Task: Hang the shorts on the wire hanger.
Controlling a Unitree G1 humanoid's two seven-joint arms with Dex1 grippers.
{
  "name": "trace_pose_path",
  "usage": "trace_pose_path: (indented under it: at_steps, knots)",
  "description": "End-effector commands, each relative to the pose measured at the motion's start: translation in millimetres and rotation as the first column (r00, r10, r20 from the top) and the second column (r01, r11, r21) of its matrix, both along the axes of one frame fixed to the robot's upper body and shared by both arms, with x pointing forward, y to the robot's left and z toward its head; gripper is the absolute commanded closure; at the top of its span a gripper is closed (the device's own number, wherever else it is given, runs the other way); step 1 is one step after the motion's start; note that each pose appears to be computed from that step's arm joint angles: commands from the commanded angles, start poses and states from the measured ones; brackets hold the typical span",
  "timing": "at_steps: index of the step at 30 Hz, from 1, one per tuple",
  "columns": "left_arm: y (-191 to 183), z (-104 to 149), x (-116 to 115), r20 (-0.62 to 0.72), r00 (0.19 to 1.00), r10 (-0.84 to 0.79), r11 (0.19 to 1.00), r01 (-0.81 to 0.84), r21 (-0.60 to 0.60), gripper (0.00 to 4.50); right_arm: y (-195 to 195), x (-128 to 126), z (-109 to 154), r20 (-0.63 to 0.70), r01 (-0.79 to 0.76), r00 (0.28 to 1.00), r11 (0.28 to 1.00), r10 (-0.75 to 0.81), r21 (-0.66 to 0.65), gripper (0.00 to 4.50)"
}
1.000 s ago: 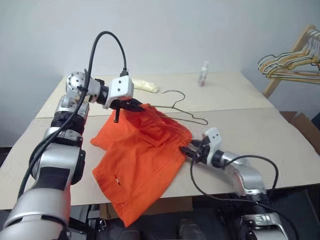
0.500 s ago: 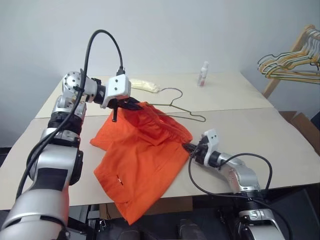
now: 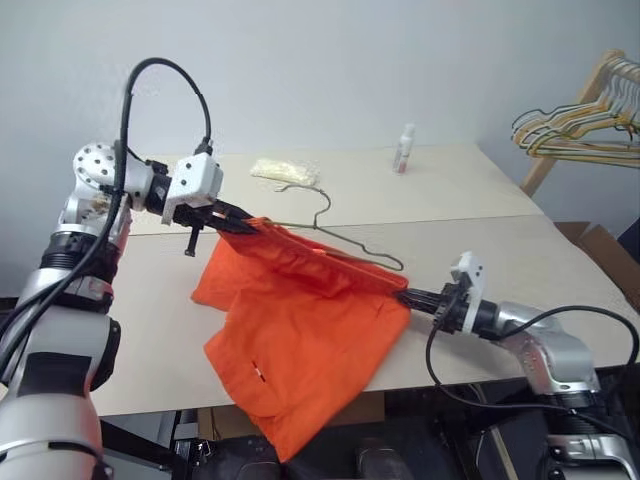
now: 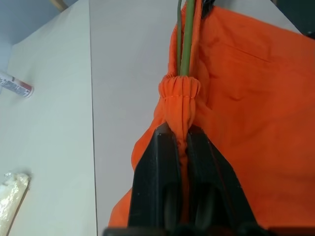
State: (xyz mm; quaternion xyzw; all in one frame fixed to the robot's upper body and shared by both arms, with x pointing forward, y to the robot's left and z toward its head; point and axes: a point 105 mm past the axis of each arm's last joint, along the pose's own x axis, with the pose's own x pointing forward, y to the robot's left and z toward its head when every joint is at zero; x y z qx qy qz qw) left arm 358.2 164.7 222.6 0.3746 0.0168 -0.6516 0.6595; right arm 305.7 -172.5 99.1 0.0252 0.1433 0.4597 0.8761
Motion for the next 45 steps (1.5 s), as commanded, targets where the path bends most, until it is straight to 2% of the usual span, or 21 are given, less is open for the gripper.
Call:
trace_pose_path:
  at_steps: [1,15,19,24,28,33,38,42,45]
  knots:
    - [4,18,-1,0.042,0.999,-0.001,0.999,0.003,-0.045,4.50,-11,-1,12,0.021,-0.006,1.000,1.000,0.007,-0.028,4.46]
    - [1,17,-5,0.019,0.999,-0.030,0.998,0.031,-0.053,4.50,-25,7,2,-0.010,0.012,1.000,0.994,-0.013,-0.104,4.46]
    - [3,12,-7,0.029,0.999,-0.040,0.999,0.041,-0.029,4.50,-30,10,2,-0.032,0.027,0.999,0.995,-0.031,-0.100,4.46]
    - [9,5,-1,0.013,1.000,0.005,0.999,-0.005,0.042,4.50,-31,11,10,0.034,0.016,0.999,0.991,-0.012,-0.130,4.46]
    - [11,-2,6,0.029,0.999,0.034,0.995,-0.037,0.091,4.50,-29,7,20,0.105,-0.023,0.994,0.985,0.041,-0.173,4.46]
    - [1,3,12,0.076,0.996,0.038,0.997,-0.043,0.062,4.50,-23,1,38,0.245,-0.070,0.954,0.923,0.173,-0.378,4.46]
    - [-20,20,21,0.171,0.985,0.029,0.997,-0.039,0.060,4.50,-12,11,87,0.397,-0.009,0.880,0.845,0.261,-0.535,4.46]
    - [-29,23,26,0.215,0.976,0.025,0.996,-0.042,0.075,4.50,-7,13,112,0.440,0.010,0.836,0.794,0.327,-0.607,4.46]
    - [-33,22,26,0.224,0.974,0.013,0.997,-0.029,0.070,4.50,-2,13,120,0.453,0.015,0.814,0.765,0.364,-0.643,4.46]
